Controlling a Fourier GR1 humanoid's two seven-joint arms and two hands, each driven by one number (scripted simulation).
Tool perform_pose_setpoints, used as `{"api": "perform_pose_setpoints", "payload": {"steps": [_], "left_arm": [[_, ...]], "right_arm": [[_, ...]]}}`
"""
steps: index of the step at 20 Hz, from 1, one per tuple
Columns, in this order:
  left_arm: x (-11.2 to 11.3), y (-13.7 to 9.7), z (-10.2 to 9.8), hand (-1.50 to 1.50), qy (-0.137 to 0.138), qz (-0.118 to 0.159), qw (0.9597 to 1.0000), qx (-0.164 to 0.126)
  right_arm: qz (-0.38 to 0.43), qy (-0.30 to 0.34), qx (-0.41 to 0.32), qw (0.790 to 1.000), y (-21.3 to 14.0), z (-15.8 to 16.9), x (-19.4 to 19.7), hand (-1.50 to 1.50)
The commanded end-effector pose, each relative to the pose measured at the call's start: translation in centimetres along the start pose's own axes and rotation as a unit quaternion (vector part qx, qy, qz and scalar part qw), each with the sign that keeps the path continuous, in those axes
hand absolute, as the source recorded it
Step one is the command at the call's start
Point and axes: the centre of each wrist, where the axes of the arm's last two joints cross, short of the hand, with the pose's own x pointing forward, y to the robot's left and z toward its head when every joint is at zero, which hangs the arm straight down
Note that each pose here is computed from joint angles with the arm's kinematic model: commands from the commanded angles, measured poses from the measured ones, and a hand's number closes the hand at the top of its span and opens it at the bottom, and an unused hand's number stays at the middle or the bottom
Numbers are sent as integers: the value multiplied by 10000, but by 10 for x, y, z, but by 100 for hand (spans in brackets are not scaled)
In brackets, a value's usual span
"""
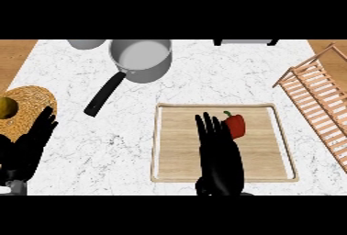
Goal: Pick the can from the tray and place it in the tiered shelf
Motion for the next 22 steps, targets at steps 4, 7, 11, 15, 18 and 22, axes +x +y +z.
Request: {"api": "perform_pose_setpoints", "payload": {"steps": [4,7,11,15,18,22], "left_arm": [[-4,1,-4,0,-85,25,9999,-64],[-1,-4,3,0,-33,-52,10000,-33],[0,7,7,0,-23,-82,9999,-78],[-8,15,4,0,-92,-27,9999,-66],[1,6,-7,0,-81,59,9999,6],[0,2,-1,0,-55,76,10000,14]], "right_arm": [[1352,383,696,9876,-35,2,29,-150],[1548,501,788,9835,-38,-1,30,-150],[1532,609,869,9825,-30,-17,16,-150],[1615,660,1015,9794,-27,-39,0,-150],[1646,703,985,9789,-28,-30,0,-150],[1662,709,1019,9782,-16,-55,-10,-150]]}}
